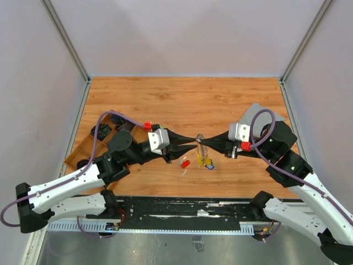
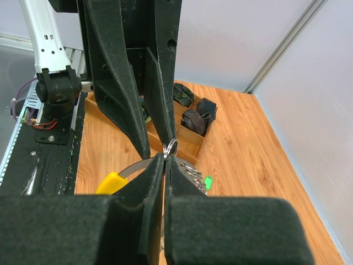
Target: Put the keys on the keyring
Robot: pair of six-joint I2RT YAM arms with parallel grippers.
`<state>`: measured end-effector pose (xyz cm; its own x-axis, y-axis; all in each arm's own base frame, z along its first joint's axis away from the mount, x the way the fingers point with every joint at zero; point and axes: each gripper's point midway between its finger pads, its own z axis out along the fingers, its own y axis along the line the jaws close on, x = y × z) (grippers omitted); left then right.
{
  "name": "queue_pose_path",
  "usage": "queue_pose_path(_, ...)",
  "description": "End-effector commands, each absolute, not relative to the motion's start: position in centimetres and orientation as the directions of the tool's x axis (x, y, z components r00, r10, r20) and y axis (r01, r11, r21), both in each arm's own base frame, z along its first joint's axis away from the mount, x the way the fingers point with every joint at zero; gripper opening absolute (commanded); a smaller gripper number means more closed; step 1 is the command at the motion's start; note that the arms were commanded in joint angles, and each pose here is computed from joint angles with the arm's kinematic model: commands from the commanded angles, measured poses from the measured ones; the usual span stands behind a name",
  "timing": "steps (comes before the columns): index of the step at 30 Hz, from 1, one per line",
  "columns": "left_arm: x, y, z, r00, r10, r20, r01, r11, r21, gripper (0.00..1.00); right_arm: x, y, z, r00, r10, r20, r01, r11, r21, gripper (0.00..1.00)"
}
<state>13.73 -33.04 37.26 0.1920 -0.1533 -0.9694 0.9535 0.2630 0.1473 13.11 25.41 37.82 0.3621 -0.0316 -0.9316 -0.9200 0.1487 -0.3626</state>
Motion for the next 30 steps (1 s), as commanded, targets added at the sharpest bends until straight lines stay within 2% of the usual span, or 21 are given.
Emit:
queue_pose_path(1,13.2,-33.3,39.8,0.216,-0.218,-0.952,0.953,0.258,0.158,0.28,11.9,25.6,40.1,0.429,0.028,-0.903,-0.898,0.123,-0.423,0.00)
queue_pose_path(18,13.3,-33.6,40.2,0.205,-0.239,-0.949,0.955,0.263,0.140,0.23,12.4,25.7,38.5,0.422,-0.036,-0.906,-0.899,0.114,-0.423,0.00)
queue_pose_path(25,13.4,-33.9,40.2,0.195,-0.236,-0.952,0.957,0.261,0.131,0.12,12.1,25.6,38.4,0.425,-0.037,-0.905,-0.898,0.105,-0.426,0.01)
queue_pose_path(28,13.6,-34.1,40.2,0.188,-0.230,-0.955,0.957,0.263,0.125,0.01,12.0,25.6,38.5,0.425,-0.034,-0.904,-0.899,0.101,-0.426,0.01)
queue_pose_path(30,13.7,-34.1,40.2,0.179,-0.225,-0.958,0.956,0.268,0.116,0.01,11.8,25.6,38.7,0.427,-0.030,-0.904,-0.899,0.095,-0.428,0.01)
